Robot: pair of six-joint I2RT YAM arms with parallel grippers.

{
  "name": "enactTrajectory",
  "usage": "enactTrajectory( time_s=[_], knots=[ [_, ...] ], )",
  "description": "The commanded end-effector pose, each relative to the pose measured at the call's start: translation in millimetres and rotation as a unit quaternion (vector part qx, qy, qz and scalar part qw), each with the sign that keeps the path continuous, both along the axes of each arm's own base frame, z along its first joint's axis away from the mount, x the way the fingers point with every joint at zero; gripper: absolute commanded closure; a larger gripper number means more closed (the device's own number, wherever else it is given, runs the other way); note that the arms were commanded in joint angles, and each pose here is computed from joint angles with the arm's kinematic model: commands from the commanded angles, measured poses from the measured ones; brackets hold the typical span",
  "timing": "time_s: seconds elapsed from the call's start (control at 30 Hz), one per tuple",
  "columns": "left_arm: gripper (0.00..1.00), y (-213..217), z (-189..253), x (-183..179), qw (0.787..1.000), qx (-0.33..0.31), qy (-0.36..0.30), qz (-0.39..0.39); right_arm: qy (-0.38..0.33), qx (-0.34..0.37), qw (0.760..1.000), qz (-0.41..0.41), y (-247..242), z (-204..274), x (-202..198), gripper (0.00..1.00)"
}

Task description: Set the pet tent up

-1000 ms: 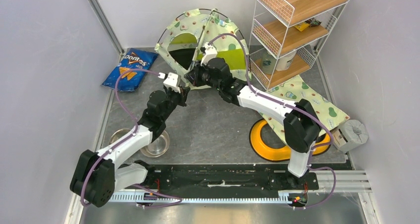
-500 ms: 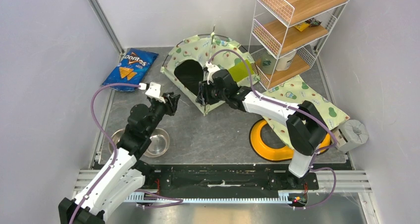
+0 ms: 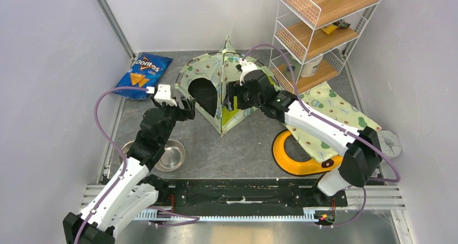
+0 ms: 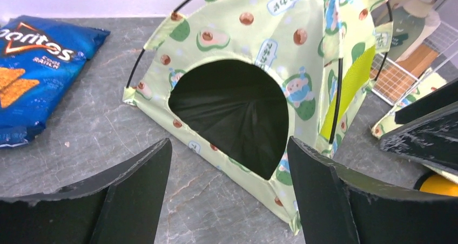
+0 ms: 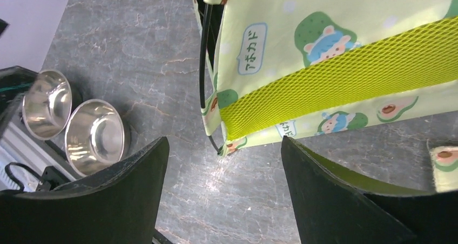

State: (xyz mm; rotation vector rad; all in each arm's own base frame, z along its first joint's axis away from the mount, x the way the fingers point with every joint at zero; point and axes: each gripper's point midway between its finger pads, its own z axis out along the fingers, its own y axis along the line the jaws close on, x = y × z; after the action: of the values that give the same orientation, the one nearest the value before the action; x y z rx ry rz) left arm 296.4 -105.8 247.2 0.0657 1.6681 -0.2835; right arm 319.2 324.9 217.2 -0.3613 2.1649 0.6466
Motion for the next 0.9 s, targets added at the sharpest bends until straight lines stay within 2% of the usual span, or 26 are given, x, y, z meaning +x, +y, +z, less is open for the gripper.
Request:
enactTrajectory(
  time_s=[0.0, 0.27, 0.37, 0.53, 0.63, 0.8, 0.87],
  knots=[
    [0.15, 5.8, 46.0, 5.4, 0.999, -0.029, -0.034, 0.024, -0.032, -0.015, 0.999, -0.02, 2.3, 17.4, 17.4, 0.18],
    [0.16, 16.7, 51.2, 4.8, 0.998, -0.022, -0.013, 0.055, -0.073, -0.045, 0.995, -0.05, 35.7, 13.1, 50.6, 0.3],
    [0.17, 19.8, 45.1, 1.5, 0.998, -0.026, -0.003, 0.062, -0.076, -0.06, 0.994, -0.051, 53.1, 1.8, 63.8, 0.4],
    [0.17, 23.9, 47.4, -2.3, 0.997, -0.023, -0.005, 0.067, -0.085, -0.075, 0.993, -0.03, 60.4, 0.7, 68.1, 0.81],
    [0.17, 26.5, 52.5, -4.1, 0.997, -0.017, -0.008, 0.07, -0.109, -0.081, 0.991, 0.005, 62.6, 16.4, 64.8, 0.98],
    [0.18, 28.3, 67.6, -6.2, 0.998, -0.004, -0.014, 0.067, -0.172, -0.103, 0.976, 0.081, 61.2, 52.5, 54.6, 1.0],
    [0.18, 28.5, 75.9, -6.9, 0.998, 0.001, -0.02, 0.064, -0.184, -0.099, 0.975, 0.083, 55.7, 66.5, 56.0, 1.0]
  ],
)
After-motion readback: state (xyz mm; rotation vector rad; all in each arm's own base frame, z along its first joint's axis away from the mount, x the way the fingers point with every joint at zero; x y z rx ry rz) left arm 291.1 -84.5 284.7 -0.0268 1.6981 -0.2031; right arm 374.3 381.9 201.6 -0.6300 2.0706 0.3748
